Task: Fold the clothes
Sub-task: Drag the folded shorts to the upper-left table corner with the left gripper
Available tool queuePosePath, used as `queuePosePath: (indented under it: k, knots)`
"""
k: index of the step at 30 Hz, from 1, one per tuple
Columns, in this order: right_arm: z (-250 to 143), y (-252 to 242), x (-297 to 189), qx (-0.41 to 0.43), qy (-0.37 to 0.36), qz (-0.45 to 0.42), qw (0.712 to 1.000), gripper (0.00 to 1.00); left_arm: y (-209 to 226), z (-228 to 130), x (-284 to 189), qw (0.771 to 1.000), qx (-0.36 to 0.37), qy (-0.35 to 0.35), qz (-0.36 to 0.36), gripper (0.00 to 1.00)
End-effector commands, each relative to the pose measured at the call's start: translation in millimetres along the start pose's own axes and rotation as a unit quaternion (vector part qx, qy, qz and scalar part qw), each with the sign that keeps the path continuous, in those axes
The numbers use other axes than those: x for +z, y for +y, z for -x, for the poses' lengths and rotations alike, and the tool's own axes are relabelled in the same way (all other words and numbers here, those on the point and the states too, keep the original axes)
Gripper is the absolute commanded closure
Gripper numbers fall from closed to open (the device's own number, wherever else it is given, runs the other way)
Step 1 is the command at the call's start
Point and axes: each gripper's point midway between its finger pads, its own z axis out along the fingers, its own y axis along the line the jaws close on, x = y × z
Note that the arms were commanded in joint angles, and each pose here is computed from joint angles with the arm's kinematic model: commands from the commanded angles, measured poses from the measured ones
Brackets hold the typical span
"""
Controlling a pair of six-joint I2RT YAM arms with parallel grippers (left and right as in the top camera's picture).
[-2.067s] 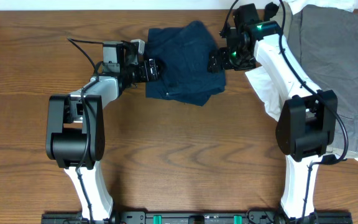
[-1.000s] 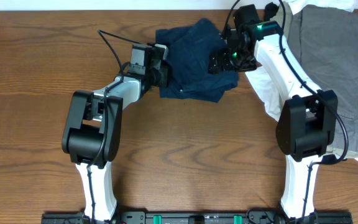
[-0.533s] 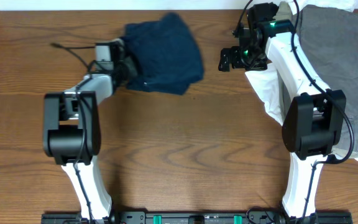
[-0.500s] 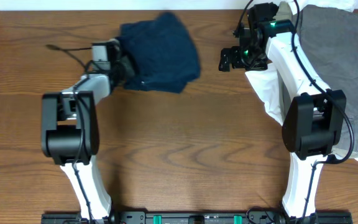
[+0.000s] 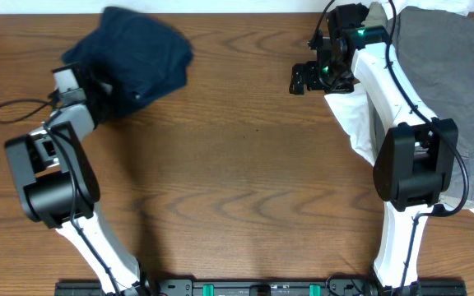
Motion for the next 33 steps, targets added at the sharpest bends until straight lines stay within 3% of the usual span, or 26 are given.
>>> queuePosePath:
  k: [1,6,12,23,28,30,31,33]
  knots:
    - [6.6,5.2,-7.9,0.002,-0.013,0.002,1.000,0.01,61.0,7.5,10.3,0.990,-0.116,-0.018,0.082,0.94]
    - [7.6,5.4,-7.9,0.002,-0.015,0.003,1.000,0.01,85.4,0.9,4.6,0.966,-0.224,-0.013,0.127,0.94]
    - [7.4,5.3,-7.9,0.003,-0.014,0.003,1.000,0.01,98.7,-4.2,0.4,0.941,-0.299,-0.020,0.155,0.94]
    - [8.5,5.4,-8.0,0.003,-0.017,0.003,1.000,0.01,114.8,8.5,-5.0,0.907,-0.385,-0.043,0.167,0.94]
    - [10.7,5.7,-8.0,0.002,-0.021,0.003,1.000,0.01,124.3,16.9,-8.5,0.902,-0.393,-0.048,0.173,0.94]
    - [12.0,5.9,-8.0,0.001,-0.024,0.004,1.000,0.01,124.3,19.9,-8.4,0.913,-0.368,-0.045,0.171,0.94]
    - [12.7,6.3,-8.0,0.000,-0.025,0.004,1.000,0.01,121.9,22.4,-7.5,0.925,-0.339,-0.042,0.166,0.89]
    - [13.6,6.7,-8.0,-0.001,-0.027,0.004,1.000,0.01,112.9,30.1,-4.3,0.954,-0.258,-0.037,0.146,0.57]
